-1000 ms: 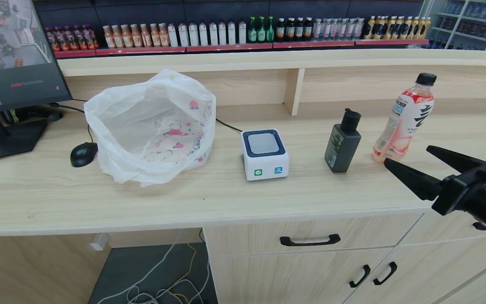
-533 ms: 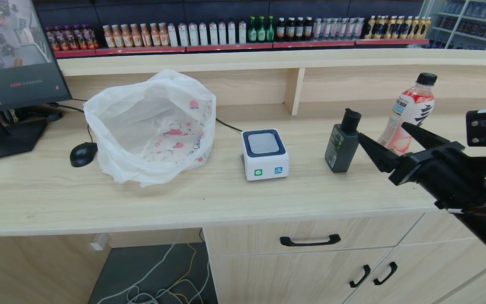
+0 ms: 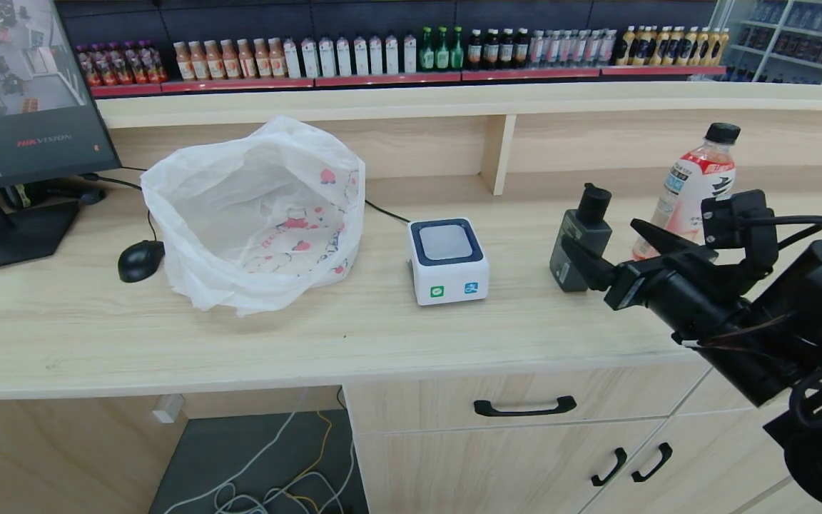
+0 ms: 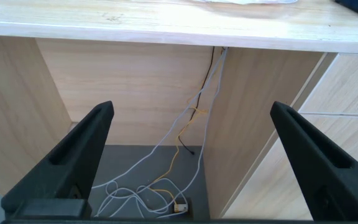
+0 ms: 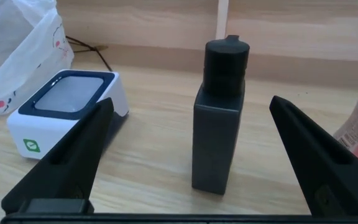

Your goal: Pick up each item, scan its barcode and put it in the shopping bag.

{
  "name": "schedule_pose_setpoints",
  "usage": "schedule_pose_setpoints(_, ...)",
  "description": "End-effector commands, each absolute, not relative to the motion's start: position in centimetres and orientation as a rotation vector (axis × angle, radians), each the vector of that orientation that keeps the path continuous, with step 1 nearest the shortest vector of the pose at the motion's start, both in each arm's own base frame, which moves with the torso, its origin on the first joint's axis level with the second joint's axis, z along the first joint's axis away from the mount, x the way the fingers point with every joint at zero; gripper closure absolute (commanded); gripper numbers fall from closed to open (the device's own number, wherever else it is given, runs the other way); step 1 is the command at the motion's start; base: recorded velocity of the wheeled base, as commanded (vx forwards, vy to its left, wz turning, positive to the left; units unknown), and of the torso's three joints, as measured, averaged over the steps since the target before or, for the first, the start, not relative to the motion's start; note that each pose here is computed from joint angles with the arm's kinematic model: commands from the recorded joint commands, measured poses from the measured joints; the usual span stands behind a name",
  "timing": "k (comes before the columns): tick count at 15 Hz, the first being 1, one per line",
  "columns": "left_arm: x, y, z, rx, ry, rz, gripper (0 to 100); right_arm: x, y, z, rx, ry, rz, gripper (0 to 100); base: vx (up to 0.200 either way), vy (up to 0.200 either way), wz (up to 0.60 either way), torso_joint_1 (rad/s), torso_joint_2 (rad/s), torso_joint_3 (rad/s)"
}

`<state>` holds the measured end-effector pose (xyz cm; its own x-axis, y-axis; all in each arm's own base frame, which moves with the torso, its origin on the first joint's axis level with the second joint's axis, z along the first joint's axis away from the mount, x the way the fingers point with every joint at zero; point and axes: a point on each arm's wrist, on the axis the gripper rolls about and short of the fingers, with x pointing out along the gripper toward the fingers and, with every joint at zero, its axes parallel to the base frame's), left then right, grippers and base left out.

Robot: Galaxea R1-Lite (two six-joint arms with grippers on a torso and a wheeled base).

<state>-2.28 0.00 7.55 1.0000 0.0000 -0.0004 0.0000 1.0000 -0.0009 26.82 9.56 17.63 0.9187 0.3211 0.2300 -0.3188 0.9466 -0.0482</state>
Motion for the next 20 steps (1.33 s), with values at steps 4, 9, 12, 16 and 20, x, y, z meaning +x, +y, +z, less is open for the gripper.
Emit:
schedule_pose_setpoints(4,-2.3,0.0,7.5,-0.002,0.000,0.000,0,29.5,10.4,17.4,0.005,-0.254,0.273,0,0.000,0.000,0.00,0.000,0.00,0.000)
schedule_pose_setpoints(9,-2.3,0.0,7.5,-0.002,0.000,0.000,0,30.5,10.6,17.0,0.008,-0.248,0.252,0,0.000,0.000,0.00,0.000,0.00,0.000)
schedule_pose_setpoints(12,-2.3,0.0,7.5,-0.002,0.000,0.000,0,31.0,10.8,16.7,0.044,-0.237,0.254,0,0.000,0.000,0.00,0.000,0.00,0.000)
schedule_pose_setpoints(16,-2.3,0.0,7.5,-0.002,0.000,0.000,0,32.5,11.4,16.5,0.046,-0.249,0.252,0,0.000,0.000,0.00,0.000,0.00,0.000)
schedule_pose_setpoints(20,-2.3,0.0,7.5,-0.002,0.000,0.000,0,33.1,11.5,15.7,0.045,-0.234,0.251,0,0.000,0.000,0.00,0.000,0.00,0.000)
